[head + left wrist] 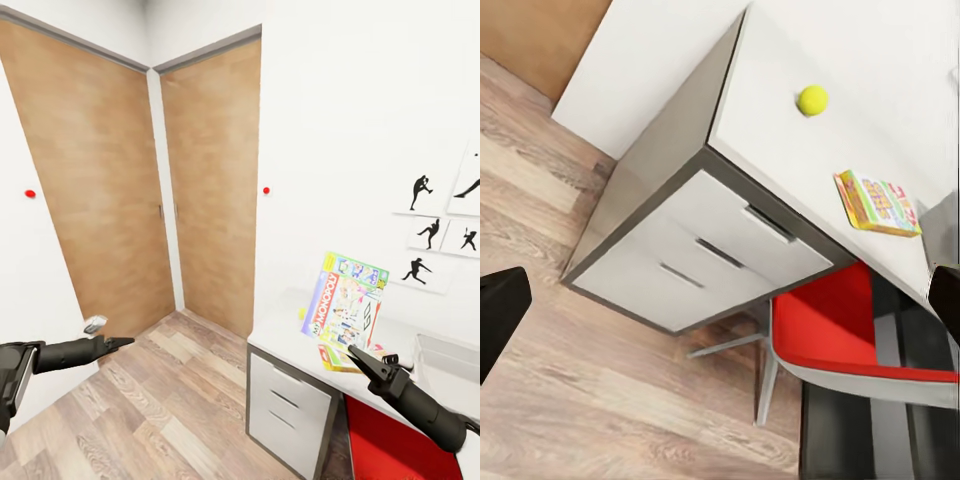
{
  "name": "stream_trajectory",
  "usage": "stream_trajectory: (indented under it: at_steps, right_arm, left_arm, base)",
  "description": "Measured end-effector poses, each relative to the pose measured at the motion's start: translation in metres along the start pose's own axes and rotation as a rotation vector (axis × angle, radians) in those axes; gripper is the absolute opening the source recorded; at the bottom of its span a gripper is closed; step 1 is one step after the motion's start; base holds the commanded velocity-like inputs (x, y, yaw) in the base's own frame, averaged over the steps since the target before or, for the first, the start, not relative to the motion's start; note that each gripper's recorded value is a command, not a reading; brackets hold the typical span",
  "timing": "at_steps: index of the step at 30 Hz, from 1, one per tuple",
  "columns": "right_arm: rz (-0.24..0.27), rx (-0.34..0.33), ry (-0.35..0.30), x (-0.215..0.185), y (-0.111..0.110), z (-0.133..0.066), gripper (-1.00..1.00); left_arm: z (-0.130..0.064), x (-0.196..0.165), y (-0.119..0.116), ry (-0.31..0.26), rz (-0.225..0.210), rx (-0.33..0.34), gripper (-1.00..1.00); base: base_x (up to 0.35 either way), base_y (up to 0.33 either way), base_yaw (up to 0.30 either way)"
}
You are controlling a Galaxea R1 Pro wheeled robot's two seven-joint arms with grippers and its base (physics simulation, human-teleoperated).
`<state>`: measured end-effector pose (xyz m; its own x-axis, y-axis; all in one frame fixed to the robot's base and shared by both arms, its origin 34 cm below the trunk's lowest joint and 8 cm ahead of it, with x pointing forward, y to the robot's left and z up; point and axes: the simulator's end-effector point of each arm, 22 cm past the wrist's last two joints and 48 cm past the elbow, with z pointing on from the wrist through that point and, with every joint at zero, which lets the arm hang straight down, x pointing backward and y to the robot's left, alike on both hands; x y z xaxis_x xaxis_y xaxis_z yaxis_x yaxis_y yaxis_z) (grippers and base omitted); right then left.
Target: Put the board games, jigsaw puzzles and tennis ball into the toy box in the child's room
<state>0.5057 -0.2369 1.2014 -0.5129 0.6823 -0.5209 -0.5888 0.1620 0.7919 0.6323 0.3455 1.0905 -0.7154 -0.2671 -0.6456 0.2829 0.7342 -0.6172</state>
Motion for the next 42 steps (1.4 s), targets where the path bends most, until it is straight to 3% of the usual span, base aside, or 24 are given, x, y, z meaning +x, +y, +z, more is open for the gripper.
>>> stream_trajectory:
  at_steps: [18, 42]
  right_arm:
    - [-0.004, 0.005, -0.004, -0.0008, -0.0015, -0.0009, -1.00]
    - [-0.004, 0.005, -0.006, -0.0012, -0.0015, -0.0013, -1.00]
  left_arm:
    - [-0.0007, -0.0003, 0.0001, -0.001, 0.001, -0.001, 1.00]
    - [-0.0017, -0.0009, 0.0003, -0.003, 0.002, -0.001, 1.00]
  base:
    - [0.012, 0.006, -0.279]
    - [0.212, 0.128, -0.280]
